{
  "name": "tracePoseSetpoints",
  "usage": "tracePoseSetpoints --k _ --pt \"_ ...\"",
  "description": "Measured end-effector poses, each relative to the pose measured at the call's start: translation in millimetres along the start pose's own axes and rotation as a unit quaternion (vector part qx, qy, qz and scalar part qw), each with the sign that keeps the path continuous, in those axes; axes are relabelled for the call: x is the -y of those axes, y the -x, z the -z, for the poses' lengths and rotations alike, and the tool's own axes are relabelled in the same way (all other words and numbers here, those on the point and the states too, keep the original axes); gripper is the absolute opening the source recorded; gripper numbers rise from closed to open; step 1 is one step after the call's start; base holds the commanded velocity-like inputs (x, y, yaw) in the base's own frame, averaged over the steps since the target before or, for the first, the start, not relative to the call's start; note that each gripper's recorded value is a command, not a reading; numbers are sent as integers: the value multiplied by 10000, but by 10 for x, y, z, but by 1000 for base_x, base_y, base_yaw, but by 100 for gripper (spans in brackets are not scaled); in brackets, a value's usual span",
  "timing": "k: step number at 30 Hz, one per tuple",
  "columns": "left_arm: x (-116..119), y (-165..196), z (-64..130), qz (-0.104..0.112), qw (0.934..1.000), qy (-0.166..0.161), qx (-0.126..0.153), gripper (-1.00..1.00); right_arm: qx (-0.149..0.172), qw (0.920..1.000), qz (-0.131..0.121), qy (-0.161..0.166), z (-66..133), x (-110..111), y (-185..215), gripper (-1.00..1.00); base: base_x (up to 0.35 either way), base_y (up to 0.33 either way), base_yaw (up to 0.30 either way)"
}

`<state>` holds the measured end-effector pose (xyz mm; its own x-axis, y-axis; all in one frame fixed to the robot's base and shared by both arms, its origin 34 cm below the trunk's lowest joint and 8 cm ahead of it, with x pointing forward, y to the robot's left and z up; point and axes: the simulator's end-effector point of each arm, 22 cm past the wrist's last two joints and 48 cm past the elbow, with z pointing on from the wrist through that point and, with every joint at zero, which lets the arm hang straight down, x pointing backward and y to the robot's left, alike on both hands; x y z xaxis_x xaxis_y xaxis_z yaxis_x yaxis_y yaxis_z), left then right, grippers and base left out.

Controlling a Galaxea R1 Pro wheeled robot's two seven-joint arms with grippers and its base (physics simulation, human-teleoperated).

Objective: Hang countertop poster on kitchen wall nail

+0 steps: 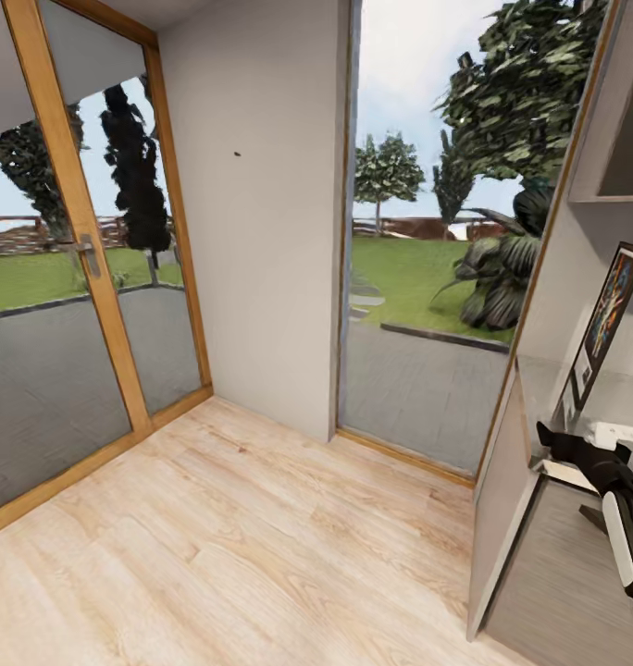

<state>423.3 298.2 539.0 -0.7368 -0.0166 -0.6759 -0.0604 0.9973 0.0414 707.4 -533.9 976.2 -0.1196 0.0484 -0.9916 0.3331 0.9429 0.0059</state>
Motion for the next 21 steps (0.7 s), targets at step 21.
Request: tracePoseSetpoints --k 21 --pt "15 82 1 -8 9999 -18 118 100 18 10000 18 15 -4 -22 -15 100 93 -10 -129"
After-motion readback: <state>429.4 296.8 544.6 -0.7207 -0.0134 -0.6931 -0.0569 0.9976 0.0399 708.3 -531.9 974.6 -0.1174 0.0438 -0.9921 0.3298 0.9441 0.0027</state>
